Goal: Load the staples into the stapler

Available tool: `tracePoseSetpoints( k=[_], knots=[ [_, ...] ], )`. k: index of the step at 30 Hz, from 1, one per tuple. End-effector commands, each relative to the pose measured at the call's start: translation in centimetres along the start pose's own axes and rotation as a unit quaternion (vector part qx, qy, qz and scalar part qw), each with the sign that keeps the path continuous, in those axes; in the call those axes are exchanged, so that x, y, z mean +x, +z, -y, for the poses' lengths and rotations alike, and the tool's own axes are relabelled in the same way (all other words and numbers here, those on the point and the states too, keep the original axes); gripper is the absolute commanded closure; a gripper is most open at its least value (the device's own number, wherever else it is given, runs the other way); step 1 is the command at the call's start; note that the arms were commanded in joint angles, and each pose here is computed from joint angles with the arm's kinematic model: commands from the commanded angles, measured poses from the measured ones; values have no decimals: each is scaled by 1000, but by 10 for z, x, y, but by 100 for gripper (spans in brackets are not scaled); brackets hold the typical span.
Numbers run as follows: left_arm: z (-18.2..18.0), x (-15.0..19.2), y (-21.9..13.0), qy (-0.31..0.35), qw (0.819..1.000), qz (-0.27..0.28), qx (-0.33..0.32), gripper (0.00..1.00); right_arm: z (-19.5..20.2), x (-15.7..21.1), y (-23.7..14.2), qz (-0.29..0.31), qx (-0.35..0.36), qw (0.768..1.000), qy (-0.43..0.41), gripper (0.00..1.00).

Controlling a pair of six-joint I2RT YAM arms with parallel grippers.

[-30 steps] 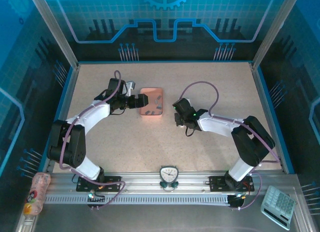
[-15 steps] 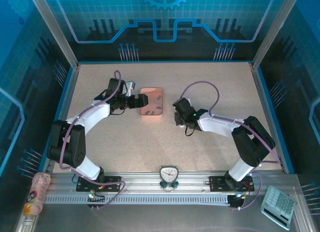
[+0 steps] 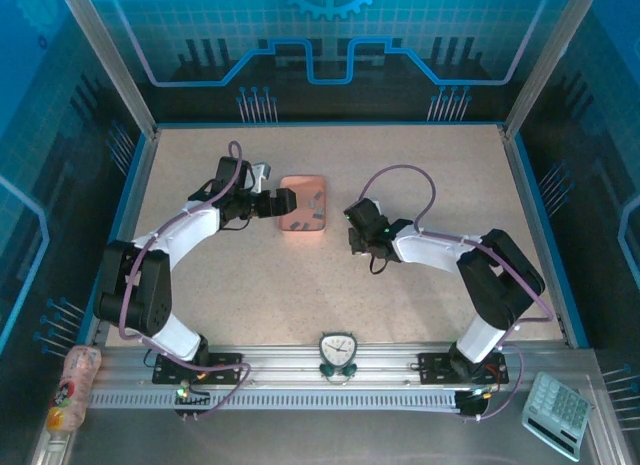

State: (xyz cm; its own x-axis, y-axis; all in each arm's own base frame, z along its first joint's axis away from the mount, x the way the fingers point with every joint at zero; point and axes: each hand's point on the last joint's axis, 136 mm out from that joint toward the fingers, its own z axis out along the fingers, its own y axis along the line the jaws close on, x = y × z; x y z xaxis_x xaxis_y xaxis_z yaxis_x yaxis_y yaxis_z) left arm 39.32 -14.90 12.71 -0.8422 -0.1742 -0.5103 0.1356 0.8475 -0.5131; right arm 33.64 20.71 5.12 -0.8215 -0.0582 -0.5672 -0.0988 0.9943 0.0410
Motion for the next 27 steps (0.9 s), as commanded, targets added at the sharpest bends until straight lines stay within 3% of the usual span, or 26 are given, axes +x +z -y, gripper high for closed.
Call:
tracePoseSetpoints(
  k=[1,27],
  knots=[
    [-1,-3,-1,-2,1000,2,6,3,-7,1,1,-1,-5,1000,2,87],
    [-3,-1,2,-1,1000,-1,5,3,-5,6,3,-13,2,1000,-13,87]
  ],
)
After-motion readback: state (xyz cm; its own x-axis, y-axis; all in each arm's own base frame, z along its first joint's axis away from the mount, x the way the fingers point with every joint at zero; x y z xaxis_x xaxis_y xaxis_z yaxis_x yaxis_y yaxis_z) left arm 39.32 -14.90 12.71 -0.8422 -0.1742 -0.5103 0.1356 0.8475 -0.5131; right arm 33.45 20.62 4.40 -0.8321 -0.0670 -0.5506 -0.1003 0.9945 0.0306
